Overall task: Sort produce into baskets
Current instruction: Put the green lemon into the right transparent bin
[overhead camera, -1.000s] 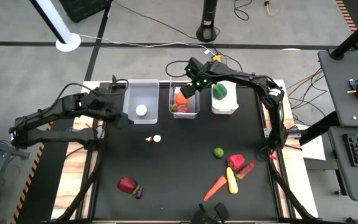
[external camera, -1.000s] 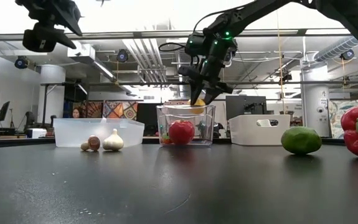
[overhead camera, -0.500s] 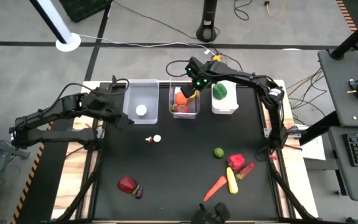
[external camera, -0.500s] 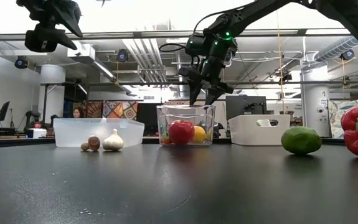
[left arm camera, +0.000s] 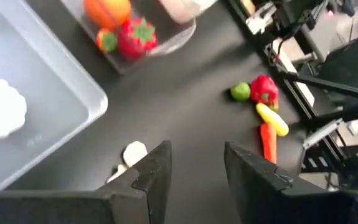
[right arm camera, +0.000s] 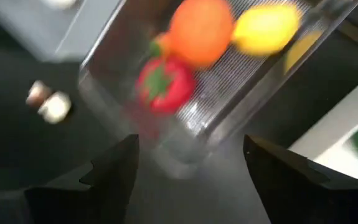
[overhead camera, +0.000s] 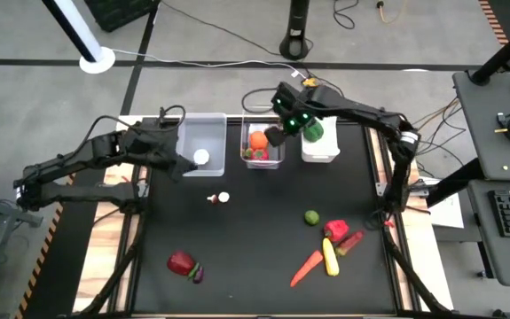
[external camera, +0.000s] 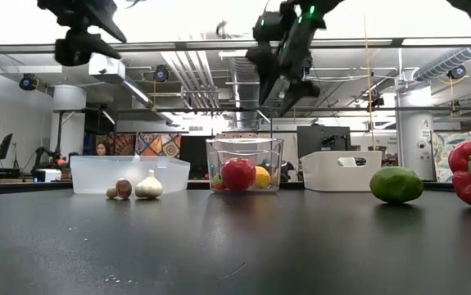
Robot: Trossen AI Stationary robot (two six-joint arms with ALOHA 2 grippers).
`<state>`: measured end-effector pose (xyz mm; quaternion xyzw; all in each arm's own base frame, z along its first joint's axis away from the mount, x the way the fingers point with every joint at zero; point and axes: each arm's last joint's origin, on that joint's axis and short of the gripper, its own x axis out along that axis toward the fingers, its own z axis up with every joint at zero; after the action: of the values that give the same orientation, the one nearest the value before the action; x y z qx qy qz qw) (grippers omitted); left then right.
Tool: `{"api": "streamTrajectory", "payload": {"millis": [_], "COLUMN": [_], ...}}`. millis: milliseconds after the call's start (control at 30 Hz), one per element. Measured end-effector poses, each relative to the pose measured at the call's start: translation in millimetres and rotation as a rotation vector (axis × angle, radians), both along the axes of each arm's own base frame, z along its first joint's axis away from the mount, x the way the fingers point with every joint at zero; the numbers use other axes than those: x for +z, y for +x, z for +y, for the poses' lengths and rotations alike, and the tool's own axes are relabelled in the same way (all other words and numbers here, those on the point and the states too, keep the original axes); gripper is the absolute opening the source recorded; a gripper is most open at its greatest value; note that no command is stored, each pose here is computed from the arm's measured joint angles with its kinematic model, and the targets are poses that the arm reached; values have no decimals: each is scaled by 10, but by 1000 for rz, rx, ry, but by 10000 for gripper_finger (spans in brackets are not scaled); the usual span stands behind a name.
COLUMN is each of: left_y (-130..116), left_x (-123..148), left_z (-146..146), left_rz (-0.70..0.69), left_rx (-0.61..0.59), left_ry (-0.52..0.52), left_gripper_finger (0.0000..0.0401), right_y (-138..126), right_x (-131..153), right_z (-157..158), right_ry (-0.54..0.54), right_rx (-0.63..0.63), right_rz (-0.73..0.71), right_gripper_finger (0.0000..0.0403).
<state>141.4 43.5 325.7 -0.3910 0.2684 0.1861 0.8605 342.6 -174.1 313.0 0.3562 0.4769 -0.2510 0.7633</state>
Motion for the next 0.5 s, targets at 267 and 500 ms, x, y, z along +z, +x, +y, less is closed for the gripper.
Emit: {"api": "streamTrajectory", "payload": {"millis": [267, 500], "left_y": [296, 516], "left_x": [-52, -87], "left_z": [104, 179], "left_rz": [-12, -16], "left_rx": [-54, -89], "left_ry": [95, 147], "left_gripper_finger": [131, 131], "right_y": [-154, -213], "right_x": [366, 364], "right_z": [854, 1496], "right_ry": [81, 147], "right_rx": [67, 79], "right_rz": [52, 121], "right_gripper_finger": [264, 280]}}
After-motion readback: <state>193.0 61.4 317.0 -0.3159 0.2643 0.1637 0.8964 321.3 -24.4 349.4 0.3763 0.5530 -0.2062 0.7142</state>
